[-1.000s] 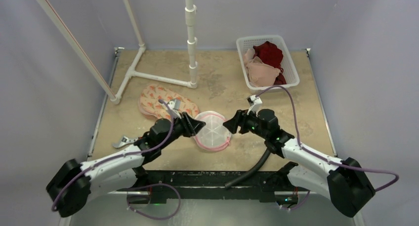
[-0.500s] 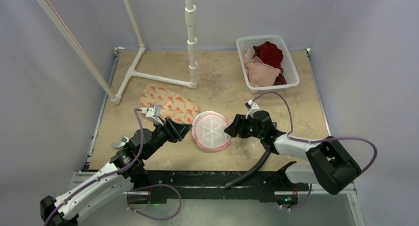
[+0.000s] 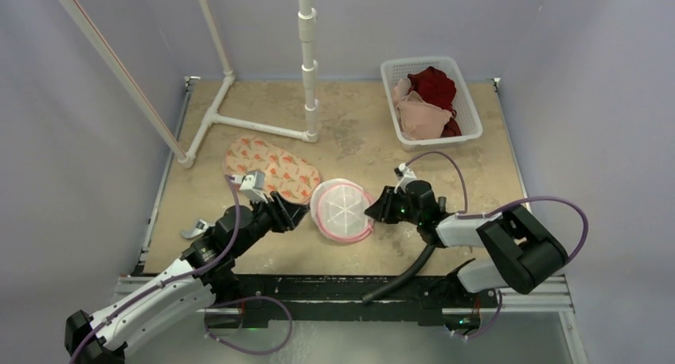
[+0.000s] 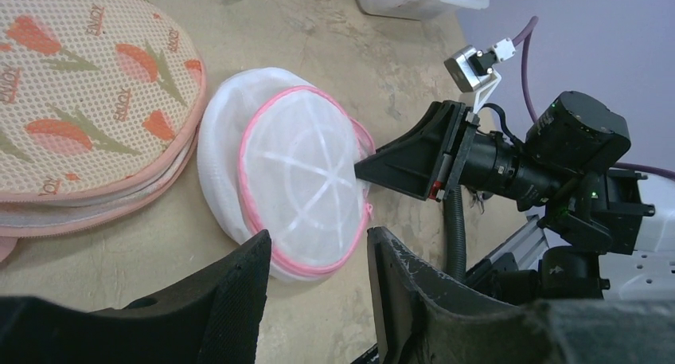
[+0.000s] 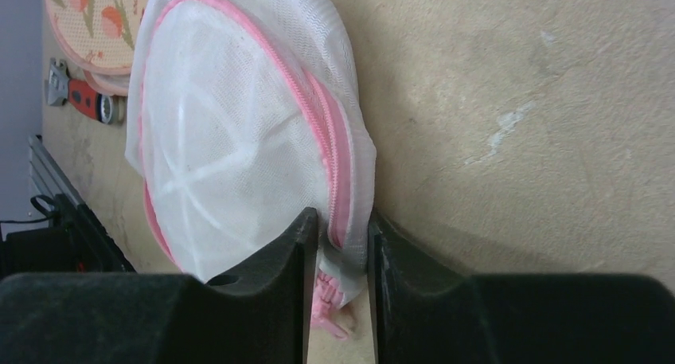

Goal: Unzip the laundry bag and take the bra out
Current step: Move the laundry bag to the center of the board.

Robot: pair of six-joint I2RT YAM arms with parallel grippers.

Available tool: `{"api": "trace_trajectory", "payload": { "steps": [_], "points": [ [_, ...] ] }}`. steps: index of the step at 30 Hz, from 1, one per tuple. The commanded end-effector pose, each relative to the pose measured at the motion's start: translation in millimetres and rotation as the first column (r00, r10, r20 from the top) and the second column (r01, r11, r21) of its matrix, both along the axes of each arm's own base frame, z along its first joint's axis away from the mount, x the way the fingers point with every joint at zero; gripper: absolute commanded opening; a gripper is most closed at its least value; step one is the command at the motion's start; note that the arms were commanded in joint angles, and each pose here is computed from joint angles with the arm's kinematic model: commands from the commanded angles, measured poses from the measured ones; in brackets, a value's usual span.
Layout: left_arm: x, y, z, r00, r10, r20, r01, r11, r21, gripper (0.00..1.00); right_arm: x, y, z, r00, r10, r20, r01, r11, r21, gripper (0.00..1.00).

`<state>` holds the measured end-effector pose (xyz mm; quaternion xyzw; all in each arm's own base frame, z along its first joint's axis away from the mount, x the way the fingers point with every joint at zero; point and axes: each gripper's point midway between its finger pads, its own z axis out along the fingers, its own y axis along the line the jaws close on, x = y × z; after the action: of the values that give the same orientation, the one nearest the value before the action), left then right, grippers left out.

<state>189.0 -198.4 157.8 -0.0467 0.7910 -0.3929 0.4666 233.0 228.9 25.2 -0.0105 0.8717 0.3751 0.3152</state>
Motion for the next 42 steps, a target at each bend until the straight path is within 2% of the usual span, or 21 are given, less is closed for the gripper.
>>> {"api": "trace_trajectory", "payload": {
  "steps": [1,4,10,18,27,30,34,36,39,42],
  "points": [
    [4.7,-2.8,8.7,1.0,0.003,0.025,-0.003,1.0,-0.003,0.47,16.4,-10.7,-0.7,0.996,-0.088,0.031,0.088,0.996,-0.005,0.28],
    [5.9,-3.3,3.7,1.0,0.004,0.012,-0.005,1.0,0.016,0.47,20.1,-11.0,-0.1,0.994,-0.101,0.03,0.101,0.995,0.003,0.22],
    [9.3,-0.1,0.9,1.0,0.023,0.017,-0.024,0.999,0.038,0.46,32.7,-20.1,6.4,0.983,-0.181,0.04,0.181,0.984,0.008,0.18],
    [13.1,4.4,-4.0,0.999,0.044,0.018,-0.046,0.996,0.082,0.46,60.3,-45.6,16.5,0.953,-0.298,0.053,0.298,0.954,0.006,0.18],
    [11.7,8.5,-2.2,0.998,0.053,0.021,-0.055,0.995,0.086,0.46,77.2,-53.2,19.1,0.945,-0.32,0.073,0.322,0.946,-0.028,0.2],
    [11.2,10.9,-2.3,0.998,0.059,0.022,-0.061,0.994,0.09,0.46,75.6,-55.1,20.6,0.946,-0.314,0.079,0.318,0.947,-0.042,0.26],
    [10.8,11.6,-0.6,0.998,0.059,0.026,-0.061,0.994,0.09,0.46,78.0,-61.8,42.3,0.935,-0.324,0.143,0.334,0.941,-0.053,0.54],
    [11.0,11.7,1.0,0.998,0.058,0.027,-0.061,0.994,0.094,0.46,75.4,-63.8,63.8,0.932,-0.316,0.177,0.329,0.943,-0.048,0.63],
    [11.9,12.6,6.2,0.998,0.06,0.036,-0.063,0.993,0.101,0.47,72.5,-65.2,96.0,0.928,-0.288,0.237,0.306,0.951,-0.047,0.66],
    [14.4,16.1,11.4,0.996,0.076,0.047,-0.081,0.99,0.115,0.47,64.5,-39.0,132.9,0.938,-0.147,0.313,0.143,0.989,0.037,0.59]
  ]
}}
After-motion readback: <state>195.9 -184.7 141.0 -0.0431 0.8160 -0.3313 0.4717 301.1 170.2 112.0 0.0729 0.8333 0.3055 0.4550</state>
